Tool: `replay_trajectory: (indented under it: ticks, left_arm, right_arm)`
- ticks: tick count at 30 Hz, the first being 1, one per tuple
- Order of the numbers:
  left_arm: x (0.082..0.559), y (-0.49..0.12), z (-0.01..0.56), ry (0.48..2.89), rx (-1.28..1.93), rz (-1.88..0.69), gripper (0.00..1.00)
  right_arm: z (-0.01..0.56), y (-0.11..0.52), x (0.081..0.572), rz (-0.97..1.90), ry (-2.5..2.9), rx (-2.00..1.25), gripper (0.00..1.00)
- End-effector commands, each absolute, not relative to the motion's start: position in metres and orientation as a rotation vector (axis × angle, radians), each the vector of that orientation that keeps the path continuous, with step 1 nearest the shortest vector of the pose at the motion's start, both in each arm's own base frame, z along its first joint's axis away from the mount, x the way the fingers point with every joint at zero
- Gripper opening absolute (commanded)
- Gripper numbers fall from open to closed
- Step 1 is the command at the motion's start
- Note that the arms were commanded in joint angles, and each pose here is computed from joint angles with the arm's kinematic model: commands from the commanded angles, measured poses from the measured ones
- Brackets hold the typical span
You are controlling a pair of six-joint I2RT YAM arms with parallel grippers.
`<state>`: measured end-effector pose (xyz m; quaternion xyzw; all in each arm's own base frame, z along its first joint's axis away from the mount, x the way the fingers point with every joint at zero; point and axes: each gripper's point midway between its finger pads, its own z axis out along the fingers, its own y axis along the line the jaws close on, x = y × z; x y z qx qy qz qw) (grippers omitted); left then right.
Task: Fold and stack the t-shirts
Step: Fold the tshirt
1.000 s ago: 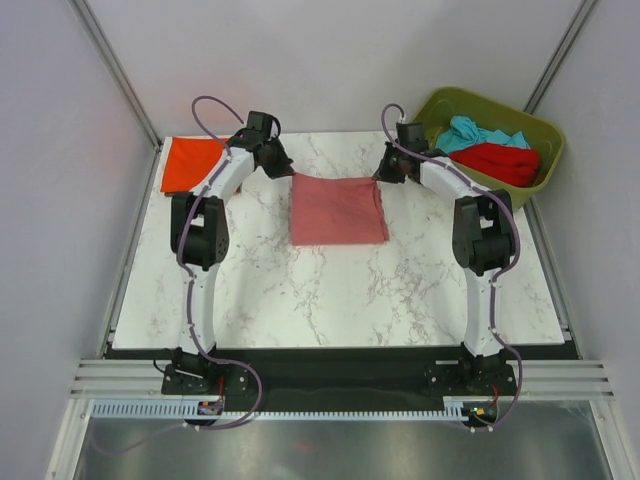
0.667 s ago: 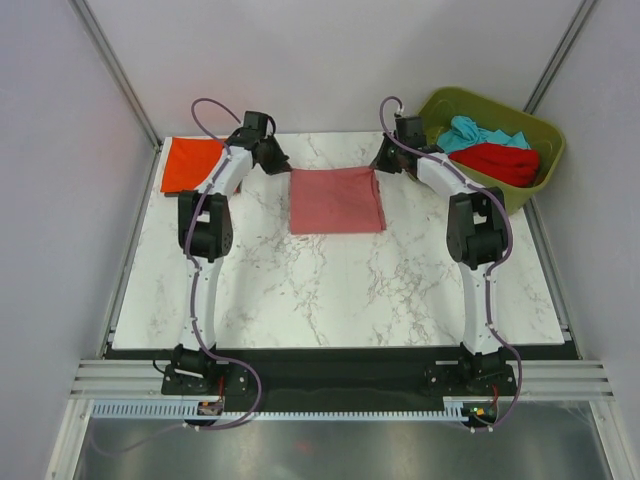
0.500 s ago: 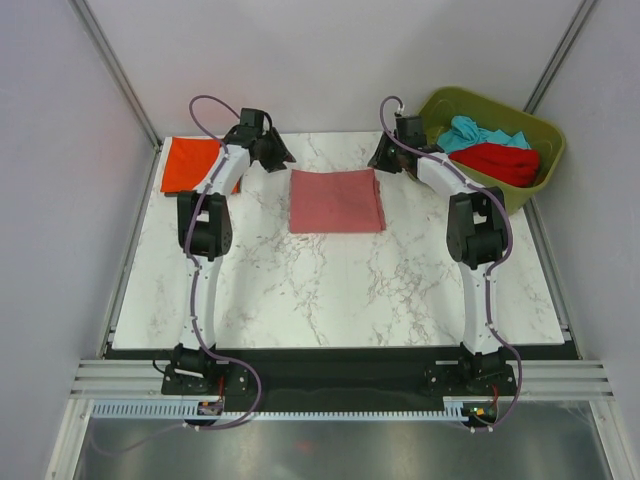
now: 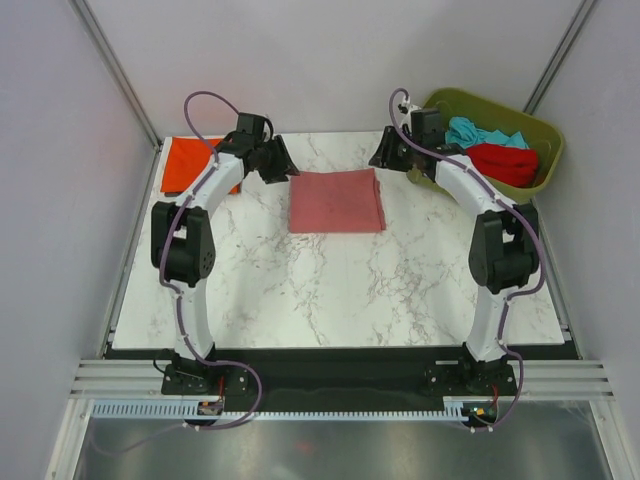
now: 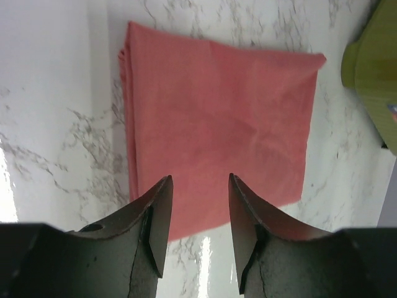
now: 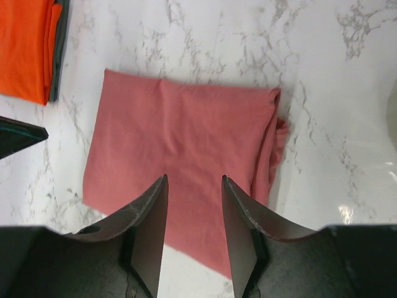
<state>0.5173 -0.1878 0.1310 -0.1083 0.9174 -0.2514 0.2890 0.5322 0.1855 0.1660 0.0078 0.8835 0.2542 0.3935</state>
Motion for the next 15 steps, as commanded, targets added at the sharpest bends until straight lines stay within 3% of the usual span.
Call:
replay_trajectory:
  ticks: [1,6,15]
  left_arm:
    - [0.493,-0.200,0.147,2.408,-0.157,-0.633,0.48]
    - [0.484,-0.210,0.117,2.443,-0.177,-0.691,0.49]
    - [0.530,-0.211,0.080,2.460,-0.231,-0.714,0.49]
  right_arm:
    - [0.168,0.201,0.495,0.668,2.263,-0.147,0.48]
    - [0.136,0.197,0.464,0.560,2.343,-0.191,0.48]
    - [0.076,0.175,0.448,0.393,2.432,-0.187,0.52]
